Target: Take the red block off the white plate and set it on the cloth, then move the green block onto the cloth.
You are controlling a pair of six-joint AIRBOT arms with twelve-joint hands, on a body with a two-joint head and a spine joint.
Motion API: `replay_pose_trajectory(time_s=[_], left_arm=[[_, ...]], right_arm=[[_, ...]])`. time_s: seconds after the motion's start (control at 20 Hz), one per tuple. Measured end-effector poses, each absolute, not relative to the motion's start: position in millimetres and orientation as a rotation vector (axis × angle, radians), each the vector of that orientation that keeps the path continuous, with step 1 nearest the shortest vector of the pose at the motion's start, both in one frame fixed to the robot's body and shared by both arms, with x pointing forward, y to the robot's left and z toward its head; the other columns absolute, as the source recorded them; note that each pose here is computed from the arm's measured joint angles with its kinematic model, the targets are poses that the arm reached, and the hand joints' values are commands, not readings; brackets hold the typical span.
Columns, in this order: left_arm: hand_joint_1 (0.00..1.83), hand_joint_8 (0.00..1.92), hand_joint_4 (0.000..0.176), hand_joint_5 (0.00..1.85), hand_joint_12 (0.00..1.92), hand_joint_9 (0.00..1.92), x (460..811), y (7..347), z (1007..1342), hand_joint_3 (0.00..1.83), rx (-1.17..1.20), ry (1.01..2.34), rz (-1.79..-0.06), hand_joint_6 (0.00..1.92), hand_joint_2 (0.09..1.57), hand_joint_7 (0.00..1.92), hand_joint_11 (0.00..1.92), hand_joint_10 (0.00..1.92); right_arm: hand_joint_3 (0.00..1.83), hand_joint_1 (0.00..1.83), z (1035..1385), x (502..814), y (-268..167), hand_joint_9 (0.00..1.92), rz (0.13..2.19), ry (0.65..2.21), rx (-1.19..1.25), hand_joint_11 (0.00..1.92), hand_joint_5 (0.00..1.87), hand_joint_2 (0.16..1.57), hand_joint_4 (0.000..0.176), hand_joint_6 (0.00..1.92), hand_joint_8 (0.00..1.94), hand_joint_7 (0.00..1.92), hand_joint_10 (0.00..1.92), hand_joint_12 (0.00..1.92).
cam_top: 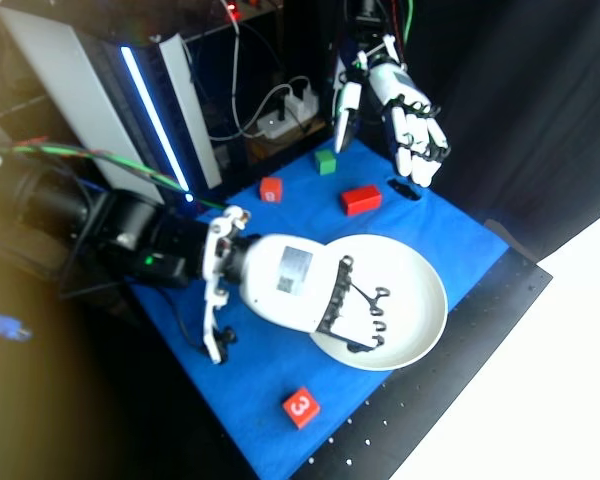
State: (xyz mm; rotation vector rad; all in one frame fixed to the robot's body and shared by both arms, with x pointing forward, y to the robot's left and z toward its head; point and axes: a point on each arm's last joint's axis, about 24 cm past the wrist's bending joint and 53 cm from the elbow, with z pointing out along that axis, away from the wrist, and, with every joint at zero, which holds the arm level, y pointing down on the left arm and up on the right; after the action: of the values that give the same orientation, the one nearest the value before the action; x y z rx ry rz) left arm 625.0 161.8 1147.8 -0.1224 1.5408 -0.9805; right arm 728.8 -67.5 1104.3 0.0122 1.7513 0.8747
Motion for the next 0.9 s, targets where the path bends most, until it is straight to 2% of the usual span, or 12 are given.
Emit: replay_pose_trajectory(time_s=[0.1, 0.15, 0.2, 0.3, 0.4, 0.45, 0.5, 0.55, 0.65, 0.75, 0.8, 0.9], left_arm=[[0.38, 0.00, 0.076, 0.22, 1.27, 0.33, 624.6, 161.5, 1147.8, 0.01, -0.124, 1.541, -0.982, 0.00, 1.22, 0.29, 0.00, 0.00], [0.39, 0.00, 0.067, 0.22, 1.27, 0.34, 624.6, 161.5, 1147.8, 0.01, -0.124, 1.541, -0.982, 0.00, 1.23, 0.29, 0.00, 0.00], [0.40, 0.00, 0.065, 0.23, 1.26, 0.35, 624.6, 161.4, 1147.9, 0.00, -0.124, 1.541, -0.982, 0.00, 1.23, 0.31, 0.03, 0.01], [0.37, 0.00, 0.062, 0.23, 1.24, 0.36, 624.5, 161.4, 1147.9, 0.00, -0.123, 1.541, -0.982, 0.00, 1.23, 0.31, 0.07, 0.01], [0.37, 0.00, 0.056, 0.24, 1.26, 0.36, 624.6, 161.4, 1147.9, 0.00, -0.124, 1.541, -0.982, 0.00, 1.24, 0.31, 0.07, 0.00], [0.35, 0.00, 0.057, 0.23, 1.26, 0.35, 624.6, 161.4, 1147.9, 0.00, -0.124, 1.541, -0.982, 0.00, 1.24, 0.31, 0.05, 0.00], [0.35, 0.00, 0.057, 0.23, 1.26, 0.35, 624.6, 161.5, 1147.9, 0.00, -0.124, 1.541, -0.982, 0.00, 1.24, 0.31, 0.05, 0.00], [0.35, 0.00, 0.060, 0.23, 1.26, 0.35, 624.7, 162.0, 1147.4, 0.00, -0.127, 1.542, -0.981, 0.00, 1.25, 0.31, 0.05, 0.00], [0.32, 0.00, 0.074, 0.24, 1.23, 0.35, 624.7, 162.8, 1145.9, 0.00, -0.130, 1.546, -0.978, 0.00, 1.23, 0.31, 0.03, 0.00], [0.37, 0.01, 0.056, 0.27, 1.24, 0.36, 624.6, 163.4, 1146.0, 0.00, -0.131, 1.544, -0.978, 0.01, 1.24, 0.32, 0.03, 0.01], [0.36, 0.00, 0.074, 0.26, 1.19, 0.34, 624.8, 164.1, 1145.4, 0.00, -0.135, 1.546, -0.976, 0.01, 1.23, 0.30, 0.01, 0.00], [0.36, 0.00, 0.068, 0.26, 1.22, 0.33, 623.9, 166.2, 1143.7, 0.00, -0.142, 1.548, -0.973, 0.00, 1.24, 0.29, 0.01, 0.00]], right_arm=[[0.01, 1.04, 1102.7, 729.6, -68.7, 0.67, 0.870, 1.758, 0.012, 0.39, 0.84, 1.05, 0.000, 0.04, 0.06, 0.93, 0.75, 1.53], [0.00, 1.19, 1102.6, 730.2, -69.4, 0.77, 0.868, 1.759, 0.014, 0.51, 1.00, 1.13, 0.000, 0.71, 0.84, 0.96, 0.80, 1.50], [0.00, 1.20, 1102.7, 730.4, -69.8, 0.81, 0.868, 1.758, 0.017, 0.52, 0.97, 1.15, 0.002, 0.96, 1.10, 0.89, 0.84, 1.54], [0.00, 1.20, 1102.4, 730.4, -69.8, 0.80, 0.869, 1.759, 0.019, 0.60, 0.87, 1.18, 0.000, 1.07, 1.33, 0.85, 1.11, 1.61], [0.00, 1.19, 1102.3, 730.4, -69.9, 0.76, 0.868, 1.760, 0.018, 0.57, 0.85, 1.20, 0.000, 1.11, 1.36, 0.82, 1.16, 1.63], [0.00, 1.22, 1102.2, 730.3, -69.7, 0.76, 0.869, 1.760, 0.018, 0.63, 0.83, 1.20, 0.000, 1.05, 1.45, 0.83, 1.43, 1.79], [0.00, 1.22, 1102.5, 730.3, -69.6, 0.76, 0.869, 1.759, 0.018, 0.63, 0.83, 1.20, 0.000, 1.05, 1.45, 0.83, 1.43, 1.79], [0.00, 1.21, 1102.9, 730.1, -69.2, 0.78, 0.871, 1.758, 0.018, 0.71, 0.79, 1.23, 0.000, 1.05, 1.56, 0.80, 1.65, 1.90], [0.00, 1.24, 1112.0, 721.7, -62.7, 0.82, 0.899, 1.742, 0.008, 0.69, 0.86, 1.18, 0.000, 0.98, 1.41, 0.89, 1.48, 1.84], [0.00, 1.23, 1124.7, 713.5, -60.4, 0.74, 0.914, 1.710, -0.021, 0.60, 0.87, 1.19, 0.000, 0.98, 1.45, 0.84, 1.53, 1.90], [0.00, 1.22, 1135.9, 708.9, -61.7, 0.64, 0.923, 1.679, -0.032, 0.54, 0.88, 1.21, 0.000, 0.94, 1.57, 0.76, 1.65, 1.92], [0.00, 1.24, 1149.9, 703.8, -67.5, 0.67, 0.926, 1.638, -0.044, 0.48, 0.92, 1.18, 0.000, 0.92, 1.45, 0.84, 1.56, 1.91]])
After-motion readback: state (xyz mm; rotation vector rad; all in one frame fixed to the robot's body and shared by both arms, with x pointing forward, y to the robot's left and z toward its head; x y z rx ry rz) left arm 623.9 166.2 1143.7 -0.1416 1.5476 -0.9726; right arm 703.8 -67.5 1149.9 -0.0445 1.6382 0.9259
